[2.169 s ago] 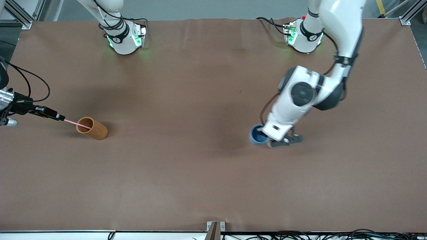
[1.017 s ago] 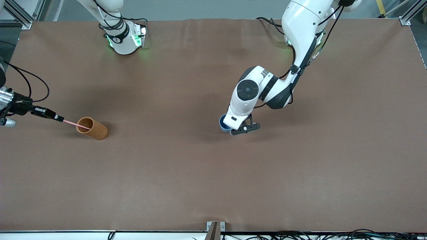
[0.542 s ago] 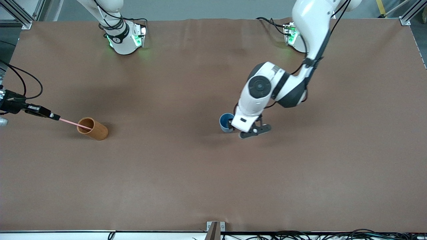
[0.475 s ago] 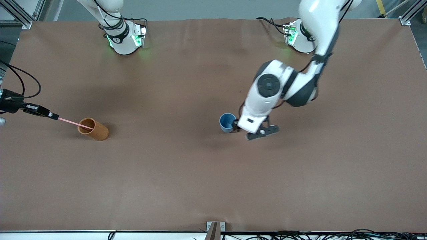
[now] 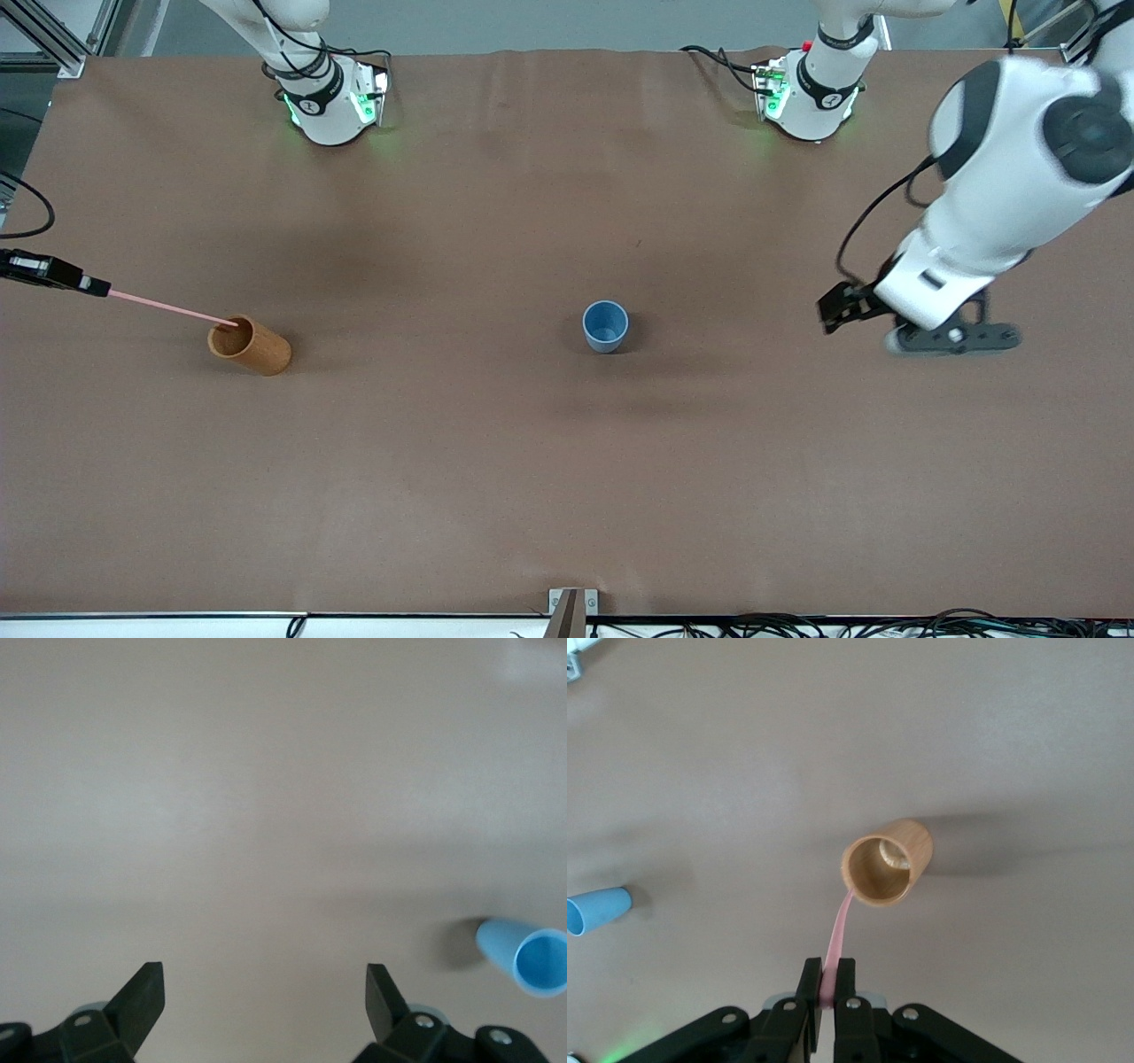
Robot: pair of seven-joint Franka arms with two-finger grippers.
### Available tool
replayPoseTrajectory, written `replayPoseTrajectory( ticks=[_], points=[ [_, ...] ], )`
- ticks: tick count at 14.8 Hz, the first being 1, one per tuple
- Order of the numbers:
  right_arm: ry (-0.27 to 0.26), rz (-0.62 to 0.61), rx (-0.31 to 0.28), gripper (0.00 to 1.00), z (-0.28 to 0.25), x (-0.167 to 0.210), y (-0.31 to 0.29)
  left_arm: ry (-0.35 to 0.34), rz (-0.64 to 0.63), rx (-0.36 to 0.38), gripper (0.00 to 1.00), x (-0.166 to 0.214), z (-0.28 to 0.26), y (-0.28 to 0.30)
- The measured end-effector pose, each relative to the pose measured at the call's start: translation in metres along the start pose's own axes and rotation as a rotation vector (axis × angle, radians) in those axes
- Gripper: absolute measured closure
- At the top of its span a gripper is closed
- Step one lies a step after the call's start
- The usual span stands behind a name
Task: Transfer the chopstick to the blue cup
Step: 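Release the blue cup with the left gripper while the right gripper lifts the chopstick, then carry the pink chopstick over the blue cup with the right gripper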
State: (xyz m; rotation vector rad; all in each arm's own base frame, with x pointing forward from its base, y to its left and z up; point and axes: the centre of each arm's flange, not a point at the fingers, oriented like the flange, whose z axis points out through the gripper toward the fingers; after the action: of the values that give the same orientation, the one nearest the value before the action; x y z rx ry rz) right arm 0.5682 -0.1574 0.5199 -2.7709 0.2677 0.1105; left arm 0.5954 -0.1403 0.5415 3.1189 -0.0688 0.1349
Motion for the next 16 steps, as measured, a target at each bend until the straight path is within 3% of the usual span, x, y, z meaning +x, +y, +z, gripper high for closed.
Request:
replayPoseTrajectory(
  ticks=[3, 7, 11, 16],
  points=[
    [0.021, -0.008, -0.096, 0.91, -0.01, -0.005, -0.105, -0.025, 0.089, 0.011, 0.0, -0.024, -0.056, -0.013],
    [0.081, -0.029, -0.234, 0.91, 0.004, -0.041, -0.258, -0.04, 0.118, 0.013, 0.0, -0.051, -0.104, -0.038],
    [0.114, 0.002, -0.234, 0.91, 0.043, -0.097, -0.381, -0.02, 0.096, 0.013, 0.0, -0.053, -0.117, -0.051],
    [0.168, 0.124, -0.167, 0.91, 0.13, -0.151, -0.502, -0.009, 0.095, 0.012, 0.0, -0.051, -0.121, -0.052]
  ],
)
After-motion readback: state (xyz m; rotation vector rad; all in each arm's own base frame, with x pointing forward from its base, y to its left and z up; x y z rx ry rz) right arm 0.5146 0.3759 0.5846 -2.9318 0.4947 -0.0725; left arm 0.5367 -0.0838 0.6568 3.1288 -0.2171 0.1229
